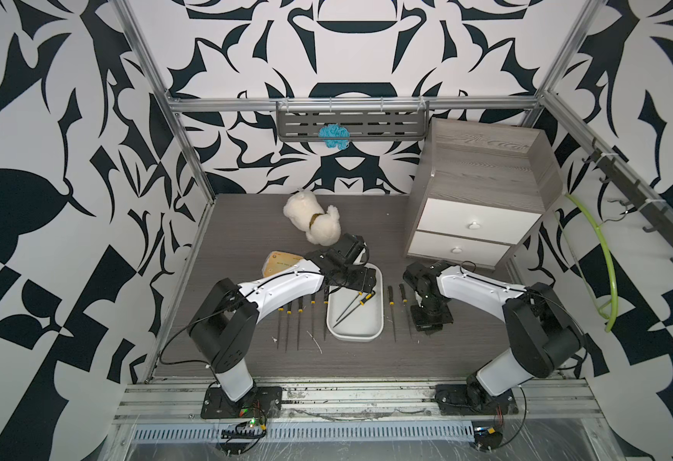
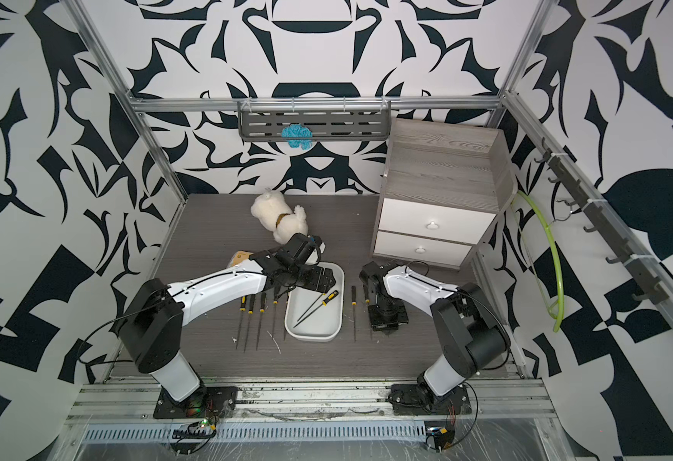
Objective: Take the file tool out of the storage box
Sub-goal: Place the file tool at the center of the board, then pick up the file tool from the storage box.
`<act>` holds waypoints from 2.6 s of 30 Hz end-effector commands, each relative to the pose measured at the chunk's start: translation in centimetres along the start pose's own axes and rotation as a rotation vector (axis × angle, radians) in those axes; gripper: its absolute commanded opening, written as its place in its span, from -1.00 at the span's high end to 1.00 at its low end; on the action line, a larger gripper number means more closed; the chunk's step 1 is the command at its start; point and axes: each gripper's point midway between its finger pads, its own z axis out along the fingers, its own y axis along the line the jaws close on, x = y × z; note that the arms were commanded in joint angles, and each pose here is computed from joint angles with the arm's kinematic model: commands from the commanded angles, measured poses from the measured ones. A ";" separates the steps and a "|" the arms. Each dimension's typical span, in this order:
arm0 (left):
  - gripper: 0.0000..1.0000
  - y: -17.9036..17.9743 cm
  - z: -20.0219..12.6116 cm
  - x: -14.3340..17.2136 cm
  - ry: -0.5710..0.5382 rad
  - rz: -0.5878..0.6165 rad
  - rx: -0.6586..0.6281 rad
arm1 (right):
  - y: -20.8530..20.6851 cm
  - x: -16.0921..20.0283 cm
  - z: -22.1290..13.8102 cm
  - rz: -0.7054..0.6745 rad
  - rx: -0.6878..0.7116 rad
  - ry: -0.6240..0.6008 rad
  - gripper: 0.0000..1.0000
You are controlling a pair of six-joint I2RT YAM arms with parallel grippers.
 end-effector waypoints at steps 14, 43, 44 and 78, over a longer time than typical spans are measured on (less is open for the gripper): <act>-0.55 2.6 4.9 1.9 0.171 0.134 -0.194 | -0.1 0.0 0.2 -0.018 -0.001 0.002 0.64; 0.99 2.0 6.2 0.6 0.128 0.104 -0.226 | 2.1 -1.0 -7.2 -0.026 -0.248 -0.331 0.57; 1.00 1.8 5.6 0.3 0.109 0.103 -0.221 | 2.6 -1.1 -7.9 -0.027 -0.286 -0.362 0.57; 1.00 -1.8 -15.7 -3.6 -0.556 -0.058 0.162 | 23.7 -1.1 -21.0 -0.460 -1.027 -0.753 0.24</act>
